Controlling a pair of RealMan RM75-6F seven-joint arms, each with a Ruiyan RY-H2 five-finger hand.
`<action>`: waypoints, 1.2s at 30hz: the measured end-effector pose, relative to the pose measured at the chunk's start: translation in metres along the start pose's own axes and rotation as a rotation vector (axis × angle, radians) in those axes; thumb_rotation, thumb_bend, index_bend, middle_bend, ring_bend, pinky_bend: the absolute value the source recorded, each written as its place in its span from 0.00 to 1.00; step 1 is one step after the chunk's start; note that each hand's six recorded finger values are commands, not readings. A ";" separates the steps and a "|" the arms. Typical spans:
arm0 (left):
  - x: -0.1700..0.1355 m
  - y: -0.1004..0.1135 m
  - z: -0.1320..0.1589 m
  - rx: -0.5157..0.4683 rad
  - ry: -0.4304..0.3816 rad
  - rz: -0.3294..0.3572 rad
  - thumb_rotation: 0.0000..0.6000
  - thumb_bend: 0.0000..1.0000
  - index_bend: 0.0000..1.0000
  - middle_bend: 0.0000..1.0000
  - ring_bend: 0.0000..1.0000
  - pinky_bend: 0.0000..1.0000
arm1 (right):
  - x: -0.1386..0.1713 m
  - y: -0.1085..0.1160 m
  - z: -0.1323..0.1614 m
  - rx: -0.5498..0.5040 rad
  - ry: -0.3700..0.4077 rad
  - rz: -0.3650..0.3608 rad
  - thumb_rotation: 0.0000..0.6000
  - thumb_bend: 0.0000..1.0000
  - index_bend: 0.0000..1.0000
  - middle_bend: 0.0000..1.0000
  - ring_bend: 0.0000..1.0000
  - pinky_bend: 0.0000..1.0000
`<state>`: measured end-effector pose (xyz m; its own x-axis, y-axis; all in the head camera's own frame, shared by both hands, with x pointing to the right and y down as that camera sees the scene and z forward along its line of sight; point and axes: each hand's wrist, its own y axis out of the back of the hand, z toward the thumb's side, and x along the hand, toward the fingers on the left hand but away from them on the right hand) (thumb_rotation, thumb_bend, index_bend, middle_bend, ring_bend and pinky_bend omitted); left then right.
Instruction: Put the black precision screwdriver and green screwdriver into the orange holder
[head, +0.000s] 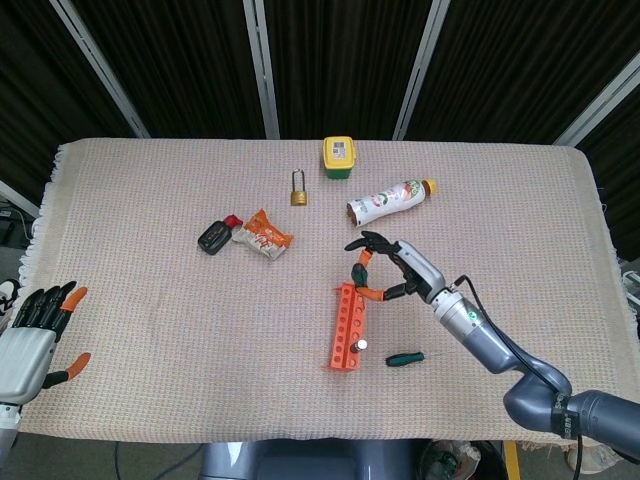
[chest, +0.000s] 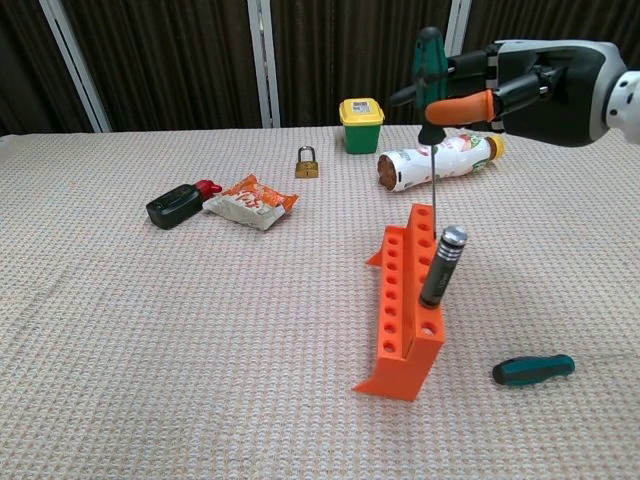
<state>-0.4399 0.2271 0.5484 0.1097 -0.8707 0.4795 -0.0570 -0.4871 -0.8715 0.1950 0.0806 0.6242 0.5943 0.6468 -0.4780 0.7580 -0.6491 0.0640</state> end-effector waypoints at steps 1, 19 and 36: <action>0.000 0.000 0.000 0.000 0.000 0.000 1.00 0.26 0.00 0.00 0.00 0.00 | 0.000 0.000 0.000 0.000 -0.001 0.000 1.00 0.45 0.64 0.24 0.00 0.00; 0.000 -0.001 0.000 -0.005 0.000 0.001 1.00 0.26 0.00 0.00 0.00 0.00 | 0.000 -0.011 0.007 0.003 0.009 0.029 1.00 0.45 0.64 0.24 0.00 0.00; 0.000 -0.002 -0.001 -0.006 0.003 -0.001 1.00 0.26 0.00 0.00 0.00 0.00 | -0.006 -0.013 0.006 0.012 0.004 0.031 1.00 0.45 0.64 0.24 0.00 0.00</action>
<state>-0.4413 0.2280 0.5498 0.1069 -0.8703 0.4809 -0.0633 -0.4886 -0.8702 0.1799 0.0833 0.6209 0.6188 0.6275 -0.4726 0.7355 -0.6740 0.0680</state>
